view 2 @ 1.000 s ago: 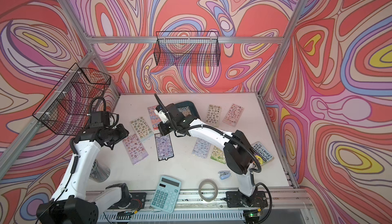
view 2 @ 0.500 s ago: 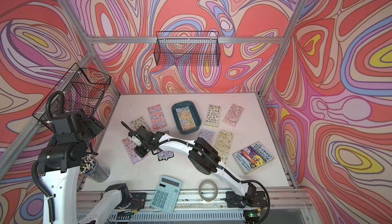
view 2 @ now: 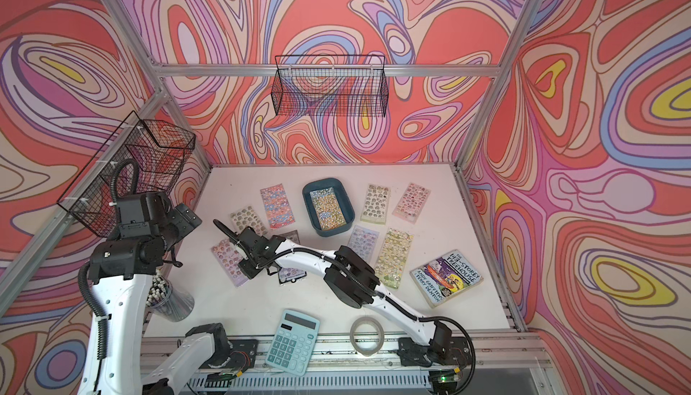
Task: Take the stickers out of the storage box
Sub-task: Adjust the sticker at the center of the board.
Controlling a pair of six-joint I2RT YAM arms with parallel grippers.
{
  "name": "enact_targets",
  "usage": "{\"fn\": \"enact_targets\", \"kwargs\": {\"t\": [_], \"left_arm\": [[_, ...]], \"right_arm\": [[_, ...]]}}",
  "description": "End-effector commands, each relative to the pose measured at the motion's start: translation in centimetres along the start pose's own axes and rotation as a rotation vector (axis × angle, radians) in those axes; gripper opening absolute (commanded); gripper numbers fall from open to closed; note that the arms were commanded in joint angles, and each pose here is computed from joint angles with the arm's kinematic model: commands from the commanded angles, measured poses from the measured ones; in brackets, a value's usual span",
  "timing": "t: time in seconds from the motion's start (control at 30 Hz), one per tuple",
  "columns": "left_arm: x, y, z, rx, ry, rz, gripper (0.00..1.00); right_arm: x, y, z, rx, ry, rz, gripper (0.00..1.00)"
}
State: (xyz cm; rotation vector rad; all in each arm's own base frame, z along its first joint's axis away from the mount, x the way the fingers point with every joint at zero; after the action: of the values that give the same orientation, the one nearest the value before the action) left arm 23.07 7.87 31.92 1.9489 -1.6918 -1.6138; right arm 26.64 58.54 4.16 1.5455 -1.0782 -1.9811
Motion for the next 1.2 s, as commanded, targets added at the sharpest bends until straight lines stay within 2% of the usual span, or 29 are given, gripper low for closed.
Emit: {"fn": "enact_targets", "kwargs": {"t": [0.0,0.2,0.4,0.57,0.73,0.8,0.87,0.93,1.03,1.17], "left_arm": [[0.0,-0.2,-0.3,0.012,0.014,0.006,0.98],[0.5,-0.7,-0.4,0.014,0.012,0.028,0.98],[1.2,-1.5,-0.5,0.014,0.013,0.059,0.98],[1.8,-2.0,-0.4,0.016,0.015,0.076,0.98],[2.0,-2.2,-1.6,0.073,-0.001,0.098,1.00],[2.3,-2.5,-2.4,0.113,-0.017,0.128,1.00],[3.1,-3.0,-3.3,0.154,-0.029,0.178,1.00],[4.2,-3.6,-4.4,0.206,-0.041,0.249,1.00],[6.3,-5.1,-4.8,0.213,-0.058,0.340,1.00],[9.4,-7.4,-4.7,0.169,-0.097,0.437,1.00]], "right_arm": [[4.3,-3.5,2.2,-0.033,0.000,0.131,0.00],[2.2,-4.2,4.5,-0.127,-0.026,0.042,0.00],[-1.7,-0.6,4.5,-0.122,0.035,-0.067,0.00],[-5.9,5.7,1.6,-0.090,0.016,-0.190,0.00],[-9.9,15.3,-2.6,-0.070,-0.060,-0.332,0.00],[-10.4,18.9,-4.4,-0.036,-0.078,-0.382,0.00],[-10.0,21.7,-6.7,0.027,-0.108,-0.393,0.00],[-8.1,23.4,-9.9,0.133,-0.164,-0.344,0.00],[-4.2,24.5,-14.0,0.287,-0.239,-0.219,0.00],[1.3,24.4,-17.4,0.406,-0.291,-0.065,0.00]]}}
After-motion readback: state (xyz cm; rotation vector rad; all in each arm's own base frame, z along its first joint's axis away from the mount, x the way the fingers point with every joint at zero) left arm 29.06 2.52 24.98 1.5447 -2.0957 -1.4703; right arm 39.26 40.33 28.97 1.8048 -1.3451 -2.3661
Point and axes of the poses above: each gripper's point midway between its finger pads, its own y axis back along the fingers, its own z axis along the line the jaws close on, x = y × z, the point moved 2 cm from there along y, back along the fingers, and after that the axes turned 15 degrees about y, right-handed, at the moved point
